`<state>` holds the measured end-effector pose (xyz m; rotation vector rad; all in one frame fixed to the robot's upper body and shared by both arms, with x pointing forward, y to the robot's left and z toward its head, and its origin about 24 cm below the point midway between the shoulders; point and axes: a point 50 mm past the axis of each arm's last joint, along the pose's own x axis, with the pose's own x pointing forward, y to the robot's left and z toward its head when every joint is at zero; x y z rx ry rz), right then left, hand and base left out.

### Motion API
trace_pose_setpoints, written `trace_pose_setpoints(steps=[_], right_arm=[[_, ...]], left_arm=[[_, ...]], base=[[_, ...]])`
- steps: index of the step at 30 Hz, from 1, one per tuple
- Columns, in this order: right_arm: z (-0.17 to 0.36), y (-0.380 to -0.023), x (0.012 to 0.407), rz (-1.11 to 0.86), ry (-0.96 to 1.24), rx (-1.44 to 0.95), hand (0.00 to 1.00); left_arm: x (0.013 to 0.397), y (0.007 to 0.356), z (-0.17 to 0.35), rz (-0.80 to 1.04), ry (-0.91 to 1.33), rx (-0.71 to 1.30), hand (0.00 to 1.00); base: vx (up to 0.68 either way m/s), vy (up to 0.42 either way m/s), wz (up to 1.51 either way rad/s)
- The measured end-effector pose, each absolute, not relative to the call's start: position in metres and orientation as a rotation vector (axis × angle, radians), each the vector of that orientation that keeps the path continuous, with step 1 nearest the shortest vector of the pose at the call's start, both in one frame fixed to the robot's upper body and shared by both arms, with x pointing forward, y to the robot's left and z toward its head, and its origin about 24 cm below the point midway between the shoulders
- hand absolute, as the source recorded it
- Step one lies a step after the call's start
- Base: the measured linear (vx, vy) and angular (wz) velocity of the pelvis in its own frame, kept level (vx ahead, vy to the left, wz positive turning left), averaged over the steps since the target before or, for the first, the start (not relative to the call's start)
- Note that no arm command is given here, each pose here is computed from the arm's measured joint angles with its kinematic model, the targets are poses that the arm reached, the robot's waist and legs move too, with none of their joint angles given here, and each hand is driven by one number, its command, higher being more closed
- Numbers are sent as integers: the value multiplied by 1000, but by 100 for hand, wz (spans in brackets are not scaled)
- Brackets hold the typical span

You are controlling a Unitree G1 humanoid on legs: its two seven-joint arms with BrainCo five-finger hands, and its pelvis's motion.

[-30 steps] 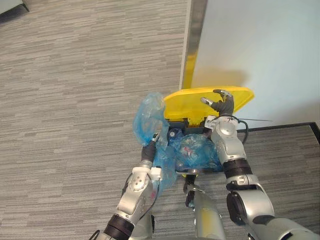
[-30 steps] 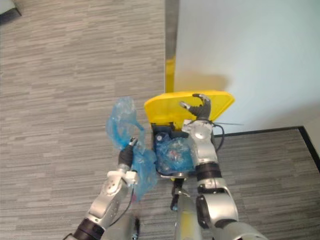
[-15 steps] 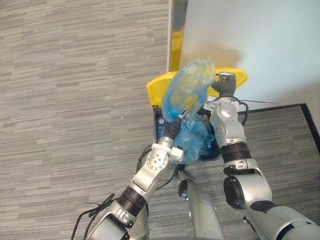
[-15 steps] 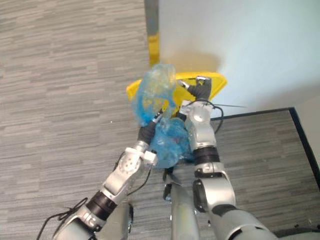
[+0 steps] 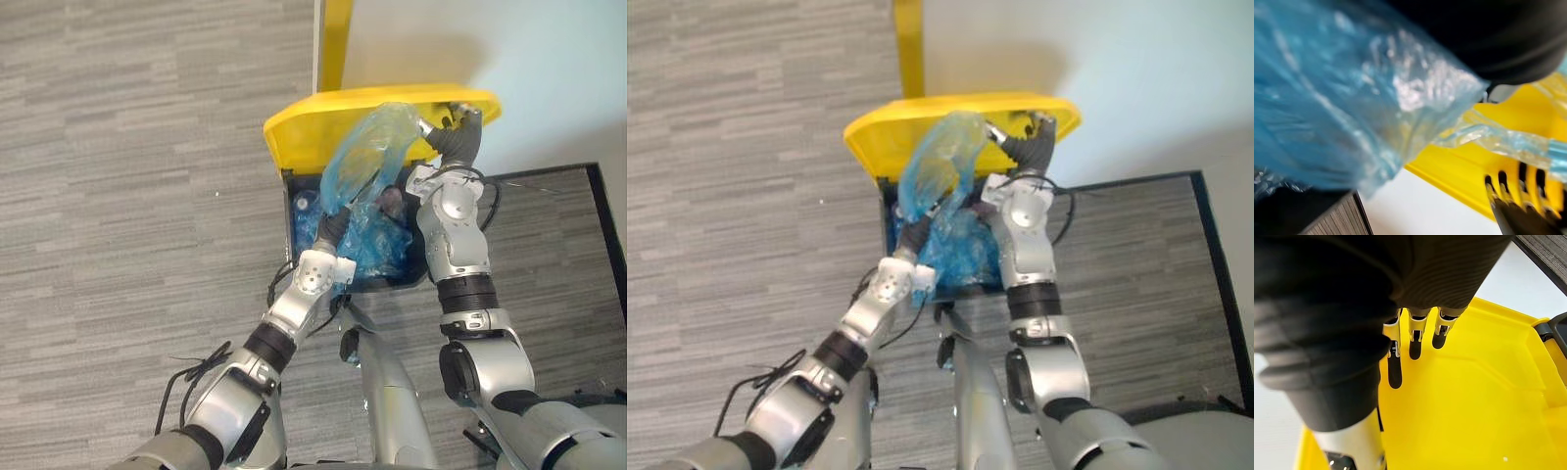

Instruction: Gather rubbish on tea table into small bin, then transfer packed bag to large trash can.

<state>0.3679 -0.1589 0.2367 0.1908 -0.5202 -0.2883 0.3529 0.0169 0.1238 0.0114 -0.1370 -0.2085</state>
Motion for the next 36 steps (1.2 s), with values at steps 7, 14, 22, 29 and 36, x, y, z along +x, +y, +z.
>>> trace_pose_setpoints(steps=[7,14,22,29,36], right_arm=[[246,-155,364,-257,-566,184,0],[247,-151,364,-226,-578,137,0],[244,-149,365,-204,-561,109,0],[175,-153,361,-213,-367,25,0],[93,-155,334,-214,-125,1,0]], left_arm=[[365,25,135,-159,-148,34,0],[368,32,132,-139,-130,39,0],[369,38,135,-126,-149,44,0],[350,63,100,-59,-83,-15,0],[311,109,32,64,104,-35,0]], base=[[-8,-57,-1],[8,-38,-10],[10,-42,-3],[-19,-39,4],[8,-51,6]])
